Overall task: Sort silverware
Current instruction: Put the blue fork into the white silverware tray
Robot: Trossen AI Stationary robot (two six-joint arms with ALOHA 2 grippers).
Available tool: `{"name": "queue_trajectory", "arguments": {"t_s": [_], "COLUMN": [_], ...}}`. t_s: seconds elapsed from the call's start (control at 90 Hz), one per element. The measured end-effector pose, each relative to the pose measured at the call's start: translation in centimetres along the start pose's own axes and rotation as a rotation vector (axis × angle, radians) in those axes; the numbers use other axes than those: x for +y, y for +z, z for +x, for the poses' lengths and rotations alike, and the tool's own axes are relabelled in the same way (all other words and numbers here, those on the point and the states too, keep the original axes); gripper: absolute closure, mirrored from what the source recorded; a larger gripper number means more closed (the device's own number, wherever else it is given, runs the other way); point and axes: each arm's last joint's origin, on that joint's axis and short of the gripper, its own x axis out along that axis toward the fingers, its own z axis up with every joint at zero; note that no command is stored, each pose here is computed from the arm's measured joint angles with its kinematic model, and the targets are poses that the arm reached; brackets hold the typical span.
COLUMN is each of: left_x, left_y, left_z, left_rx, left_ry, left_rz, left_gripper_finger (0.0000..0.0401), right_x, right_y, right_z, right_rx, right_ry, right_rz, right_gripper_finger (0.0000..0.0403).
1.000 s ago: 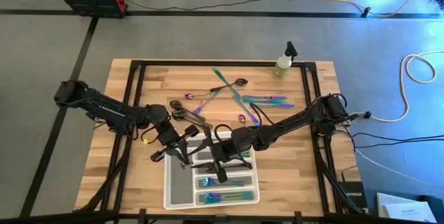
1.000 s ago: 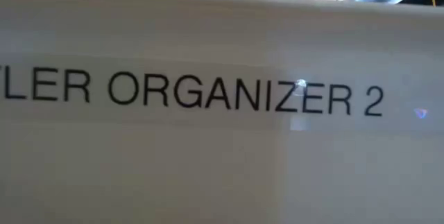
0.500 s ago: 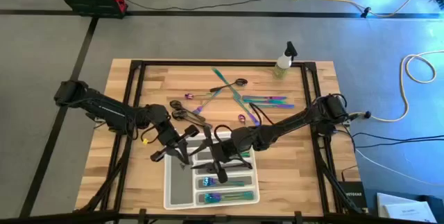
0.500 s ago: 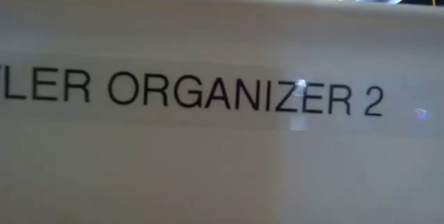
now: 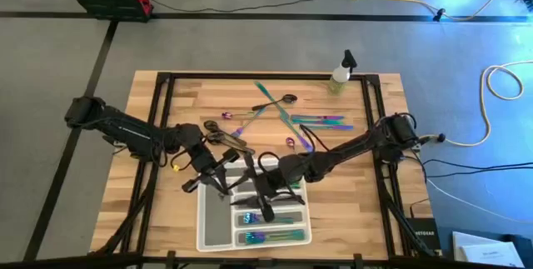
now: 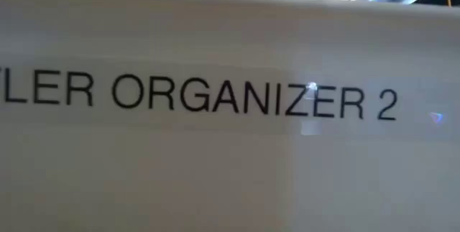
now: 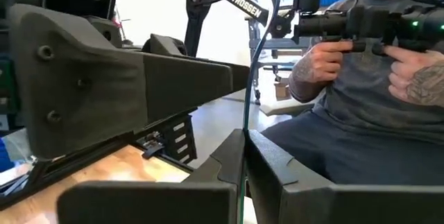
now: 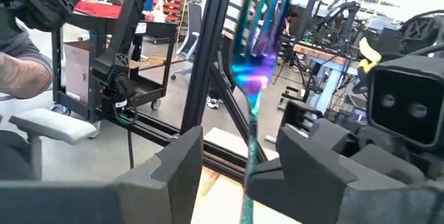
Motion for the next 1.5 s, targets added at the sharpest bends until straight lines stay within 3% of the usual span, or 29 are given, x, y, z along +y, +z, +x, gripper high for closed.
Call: {"name": "queue_trajectory", "arguments": {"t_s": [0.211,0.411,0.833,1.244,1.5], "left_x": [0.0,0.0,0.0,-0.1,-0.1], "left_y": [0.0,0.0,0.0,-0.1,-0.2], "left_z": [0.0,0.0,0.0,0.0,0.0], "left_rx": [0.0,-0.001,0.001,0.004,0.012], "left_ry": [0.0,-0.002,0.001,-0.017,-0.02], "left_rz": [0.002,0.003,0.0,-0.022,-0.031], "left_gripper_finger": [0.0401,0.0401,0.0401,0.0401,0.0401], "right_x": [0.0,0.2,0.1,0.1,0.2], "right_y": [0.1,-1.6,-1.3,-1.4,-1.5], "right_z": [0.1,1.2,1.8,1.8,1.8], "right_rx": [-0.041,-0.012,-0.015,-0.004,0.004], "right_ry": [-0.007,-0.009,-0.013,0.014,0.016], "right_rz": [-0.002,-0.002,-0.028,-0.027,-0.027], "right_gripper_finger": [0.0233,0.0233,0.0234,0.0311,0.0325]}}
